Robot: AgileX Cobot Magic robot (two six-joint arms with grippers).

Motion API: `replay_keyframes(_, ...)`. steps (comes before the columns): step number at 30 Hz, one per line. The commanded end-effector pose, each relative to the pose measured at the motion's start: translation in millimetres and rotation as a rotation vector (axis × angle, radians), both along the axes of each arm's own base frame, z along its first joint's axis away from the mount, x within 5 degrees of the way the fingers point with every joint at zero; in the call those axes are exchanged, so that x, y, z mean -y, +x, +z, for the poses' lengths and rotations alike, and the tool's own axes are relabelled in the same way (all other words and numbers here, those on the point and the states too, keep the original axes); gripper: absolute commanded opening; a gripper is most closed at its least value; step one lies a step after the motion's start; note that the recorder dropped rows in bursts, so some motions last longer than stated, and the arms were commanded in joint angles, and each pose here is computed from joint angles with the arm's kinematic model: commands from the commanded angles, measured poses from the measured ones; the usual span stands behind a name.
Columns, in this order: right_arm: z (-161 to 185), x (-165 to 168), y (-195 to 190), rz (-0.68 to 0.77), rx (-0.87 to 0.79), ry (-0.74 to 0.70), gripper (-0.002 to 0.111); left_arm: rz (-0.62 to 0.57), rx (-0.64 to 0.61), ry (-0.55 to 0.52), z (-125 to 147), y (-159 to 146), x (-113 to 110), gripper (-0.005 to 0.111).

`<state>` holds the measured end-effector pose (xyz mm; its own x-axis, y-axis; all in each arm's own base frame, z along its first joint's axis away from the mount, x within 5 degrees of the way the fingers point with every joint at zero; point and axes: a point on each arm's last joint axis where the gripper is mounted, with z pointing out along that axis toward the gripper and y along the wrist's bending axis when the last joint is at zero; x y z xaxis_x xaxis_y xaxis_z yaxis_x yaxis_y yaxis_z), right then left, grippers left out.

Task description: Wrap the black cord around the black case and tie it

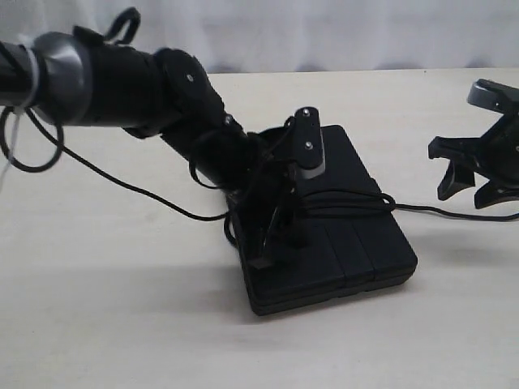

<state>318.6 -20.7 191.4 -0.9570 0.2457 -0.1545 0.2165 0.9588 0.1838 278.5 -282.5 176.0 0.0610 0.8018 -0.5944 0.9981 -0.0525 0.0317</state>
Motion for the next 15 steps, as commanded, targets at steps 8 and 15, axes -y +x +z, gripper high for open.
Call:
replay_keyframes(8,3,1,4,0.001,0.036,-0.005,0.051,0.093,0.084,0.021,-27,15,6,0.041)
replay_keyframes(15,3,1,4,0.001,0.036,-0.005,0.051,0.418,0.092,-0.046,-22,33,6,0.009)
